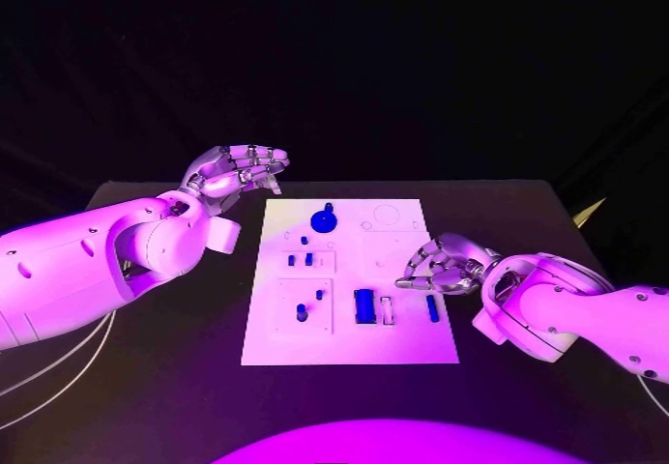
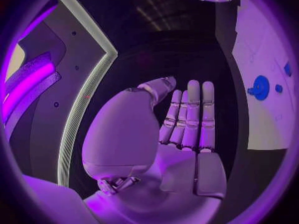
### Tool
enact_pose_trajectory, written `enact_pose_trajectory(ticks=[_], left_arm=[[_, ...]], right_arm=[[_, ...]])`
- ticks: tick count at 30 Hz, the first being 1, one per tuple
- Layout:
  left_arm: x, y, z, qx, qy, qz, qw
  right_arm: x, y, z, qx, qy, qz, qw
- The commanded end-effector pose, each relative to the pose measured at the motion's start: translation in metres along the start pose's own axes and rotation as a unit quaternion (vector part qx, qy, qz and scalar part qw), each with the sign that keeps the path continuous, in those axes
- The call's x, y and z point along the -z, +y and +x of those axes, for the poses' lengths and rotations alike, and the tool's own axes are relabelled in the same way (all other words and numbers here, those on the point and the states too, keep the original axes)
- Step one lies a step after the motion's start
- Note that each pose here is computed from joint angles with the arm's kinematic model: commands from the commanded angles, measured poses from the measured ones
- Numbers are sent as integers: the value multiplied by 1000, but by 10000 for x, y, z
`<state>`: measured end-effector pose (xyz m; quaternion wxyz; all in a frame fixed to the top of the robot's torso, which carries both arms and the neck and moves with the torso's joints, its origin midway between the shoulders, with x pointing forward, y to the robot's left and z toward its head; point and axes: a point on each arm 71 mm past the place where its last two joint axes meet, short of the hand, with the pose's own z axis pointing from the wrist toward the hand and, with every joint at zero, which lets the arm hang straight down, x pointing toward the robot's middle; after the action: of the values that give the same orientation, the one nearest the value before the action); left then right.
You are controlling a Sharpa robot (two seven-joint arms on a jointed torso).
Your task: Assemble the parts on the task board
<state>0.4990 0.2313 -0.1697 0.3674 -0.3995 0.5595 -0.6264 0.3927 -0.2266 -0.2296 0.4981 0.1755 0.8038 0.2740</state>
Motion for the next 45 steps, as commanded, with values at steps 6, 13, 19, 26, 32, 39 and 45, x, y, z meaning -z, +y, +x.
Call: enact_pose_trajectory(ticks=[6,13,19,26,32,39,45], left_arm=[[-12,-12,40,4,9,7,1000],[-15,-13,51,5,10,10,1000],[-12,-17,47,5,10,12,1000],[-7,-19,37,5,9,13,1000],[-6,-19,35,6,9,13,1000],[-5,-17,31,6,10,11,1000],[-4,-15,26,6,9,11,1000]], right_arm=[[95,-248,-137,53,-1,19,998],[164,-445,-111,62,-22,45,997],[173,-546,-6,77,-17,67,995],[161,-595,76,91,-7,84,992],[132,-582,143,99,5,89,991],[98,-564,215,108,18,89,990],[80,-542,267,129,29,87,987]])
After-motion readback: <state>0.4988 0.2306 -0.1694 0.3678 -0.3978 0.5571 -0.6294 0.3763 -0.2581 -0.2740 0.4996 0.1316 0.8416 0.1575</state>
